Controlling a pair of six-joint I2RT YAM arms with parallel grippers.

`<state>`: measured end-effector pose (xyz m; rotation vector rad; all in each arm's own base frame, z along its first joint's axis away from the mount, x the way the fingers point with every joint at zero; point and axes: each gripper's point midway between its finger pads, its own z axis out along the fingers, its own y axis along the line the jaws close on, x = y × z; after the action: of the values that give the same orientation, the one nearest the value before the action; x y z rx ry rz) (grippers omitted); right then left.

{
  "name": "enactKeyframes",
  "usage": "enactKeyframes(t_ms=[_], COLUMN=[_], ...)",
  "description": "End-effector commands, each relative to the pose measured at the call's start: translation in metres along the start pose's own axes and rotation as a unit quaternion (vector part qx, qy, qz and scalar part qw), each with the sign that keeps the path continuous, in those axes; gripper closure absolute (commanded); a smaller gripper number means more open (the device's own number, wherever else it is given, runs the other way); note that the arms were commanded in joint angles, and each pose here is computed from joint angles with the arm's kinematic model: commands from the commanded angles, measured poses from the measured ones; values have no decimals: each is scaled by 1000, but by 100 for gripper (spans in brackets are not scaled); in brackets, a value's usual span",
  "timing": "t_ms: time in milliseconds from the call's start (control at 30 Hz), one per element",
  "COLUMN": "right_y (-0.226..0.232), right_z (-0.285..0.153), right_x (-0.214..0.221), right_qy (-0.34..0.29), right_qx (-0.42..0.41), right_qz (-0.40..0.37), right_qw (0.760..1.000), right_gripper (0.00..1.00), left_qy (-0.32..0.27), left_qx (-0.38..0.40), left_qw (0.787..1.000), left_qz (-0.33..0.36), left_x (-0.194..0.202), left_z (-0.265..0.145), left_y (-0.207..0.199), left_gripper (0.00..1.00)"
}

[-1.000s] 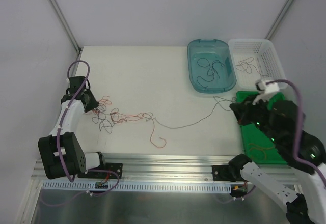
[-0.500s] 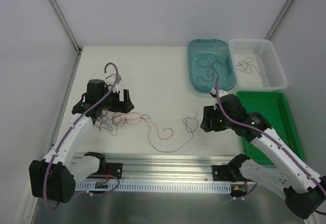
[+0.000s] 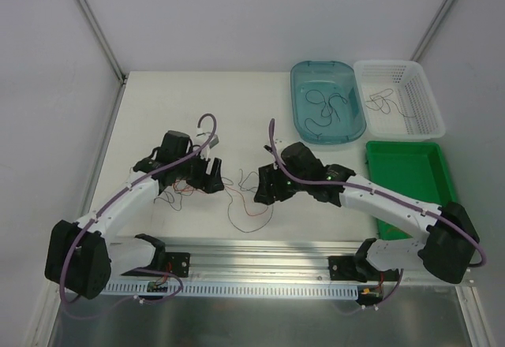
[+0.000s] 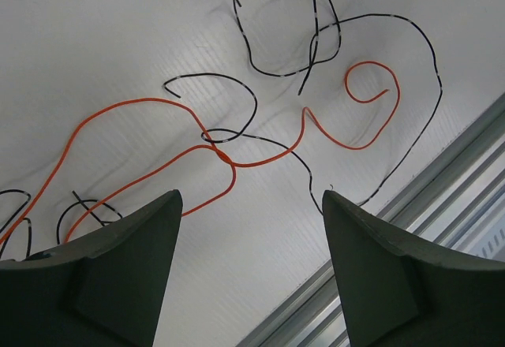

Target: Untangle the cables

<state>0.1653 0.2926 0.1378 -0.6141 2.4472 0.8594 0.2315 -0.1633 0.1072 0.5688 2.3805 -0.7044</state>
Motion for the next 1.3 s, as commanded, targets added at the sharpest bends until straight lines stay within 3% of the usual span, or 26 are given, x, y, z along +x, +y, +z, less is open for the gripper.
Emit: enactKeyframes(t_ms=[0, 100, 300, 433, 533, 567, 867, 1067, 1167, 1267], right_y=[48, 59, 84, 86, 88, 88, 54, 53, 54, 56], right_z=[8, 19, 42, 63, 81, 84, 132, 149, 156, 159], right_x=[-29, -27, -14, -9, -8, -11, 7, 8, 10, 9], right_qy=[-57, -57, -63, -64, -67, -72, -61, -55, -47, -44], right_qx=[-82, -91, -113, -118, -126, -126, -50, -49, -50, -54], right_qz=[-1, -7, -5, 23, 51, 67, 140, 145, 143, 140], right_qw=[995, 994, 992, 991, 989, 987, 987, 987, 987, 988], right_gripper=[40, 39, 39, 39, 39, 39, 39, 43, 48, 60], left_qy=[21, 44, 68, 80, 83, 84, 80, 75, 74, 71], left_qx=[-2, -16, -41, -42, -34, -33, -22, -16, -16, -15], left_qw=[999, 998, 997, 996, 996, 996, 997, 997, 997, 997], left_qz=[30, 33, 25, 17, 11, 12, -3, -2, -2, -2], left_x=[10, 18, 25, 25, 24, 24, 21, 18, 17, 15], left_z=[11, 19, 27, 32, 34, 35, 33, 32, 31, 30], left_y=[1, 3, 12, 12, 10, 9, 3, 0, -1, -1], left_gripper=[28, 31, 50, 70, 96, 100, 100, 100, 100, 100])
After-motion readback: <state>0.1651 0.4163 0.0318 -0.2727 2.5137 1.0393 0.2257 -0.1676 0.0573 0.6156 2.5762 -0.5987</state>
